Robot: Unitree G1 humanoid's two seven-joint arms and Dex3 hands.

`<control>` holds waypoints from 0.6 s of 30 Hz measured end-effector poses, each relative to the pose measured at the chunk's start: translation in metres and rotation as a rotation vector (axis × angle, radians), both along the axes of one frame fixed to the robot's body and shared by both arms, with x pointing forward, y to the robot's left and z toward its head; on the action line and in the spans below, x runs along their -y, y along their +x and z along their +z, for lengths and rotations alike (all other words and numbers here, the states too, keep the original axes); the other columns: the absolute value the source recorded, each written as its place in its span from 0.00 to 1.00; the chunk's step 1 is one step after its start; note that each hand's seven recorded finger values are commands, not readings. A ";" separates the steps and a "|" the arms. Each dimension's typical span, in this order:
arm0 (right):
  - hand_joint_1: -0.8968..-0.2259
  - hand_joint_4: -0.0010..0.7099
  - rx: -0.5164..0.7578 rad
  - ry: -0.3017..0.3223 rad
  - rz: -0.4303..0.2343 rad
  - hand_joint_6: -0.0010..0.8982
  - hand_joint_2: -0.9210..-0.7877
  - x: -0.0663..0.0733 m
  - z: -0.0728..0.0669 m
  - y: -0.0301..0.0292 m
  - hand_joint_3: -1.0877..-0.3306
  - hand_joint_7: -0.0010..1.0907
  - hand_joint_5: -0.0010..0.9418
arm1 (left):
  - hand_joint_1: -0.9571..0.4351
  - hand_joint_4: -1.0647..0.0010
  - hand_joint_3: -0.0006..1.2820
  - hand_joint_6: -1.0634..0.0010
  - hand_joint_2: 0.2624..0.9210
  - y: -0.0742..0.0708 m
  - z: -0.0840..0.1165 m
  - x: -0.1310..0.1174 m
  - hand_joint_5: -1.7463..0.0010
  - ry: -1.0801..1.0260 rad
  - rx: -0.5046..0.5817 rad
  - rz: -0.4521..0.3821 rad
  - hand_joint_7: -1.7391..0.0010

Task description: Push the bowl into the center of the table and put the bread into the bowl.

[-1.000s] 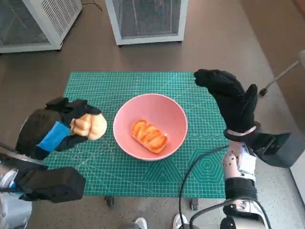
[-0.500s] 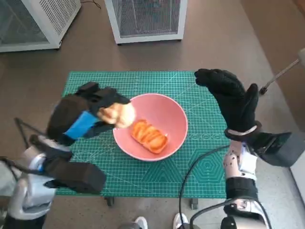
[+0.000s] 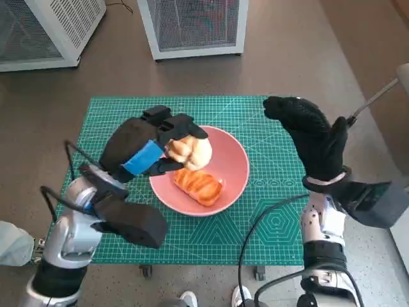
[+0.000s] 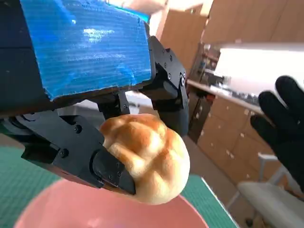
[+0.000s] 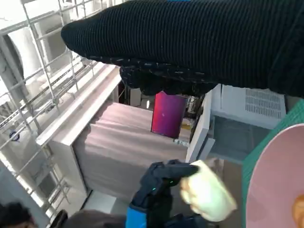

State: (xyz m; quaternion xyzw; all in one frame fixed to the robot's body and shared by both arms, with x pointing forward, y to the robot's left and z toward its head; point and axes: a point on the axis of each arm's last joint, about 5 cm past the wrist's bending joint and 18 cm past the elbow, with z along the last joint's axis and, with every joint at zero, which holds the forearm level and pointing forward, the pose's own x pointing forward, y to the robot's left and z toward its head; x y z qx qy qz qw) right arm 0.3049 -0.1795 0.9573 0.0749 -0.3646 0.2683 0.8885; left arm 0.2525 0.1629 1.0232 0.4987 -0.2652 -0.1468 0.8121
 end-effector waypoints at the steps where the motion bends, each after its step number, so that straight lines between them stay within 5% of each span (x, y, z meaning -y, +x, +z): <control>1: 0.52 0.33 0.001 0.000 -0.001 0.35 0.00 0.000 0.000 -0.0001 0.63 0.00 0.00 | 0.69 0.63 0.04 0.59 0.87 0.000 0.000 0.001 0.90 0.003 -0.005 -0.003 0.84; 7: 0.53 0.33 0.011 0.000 -0.005 0.35 0.00 0.001 0.002 -0.0004 0.63 0.00 0.00 | 0.65 0.66 0.02 0.57 0.85 0.000 -0.002 0.002 0.99 0.030 -0.035 -0.003 0.94; 18: 0.52 0.32 0.011 0.004 -0.013 0.35 0.00 0.001 0.002 -0.0012 0.63 0.00 0.00 | 0.63 0.67 0.01 0.55 0.86 -0.002 0.001 0.002 1.00 0.046 -0.066 0.023 0.97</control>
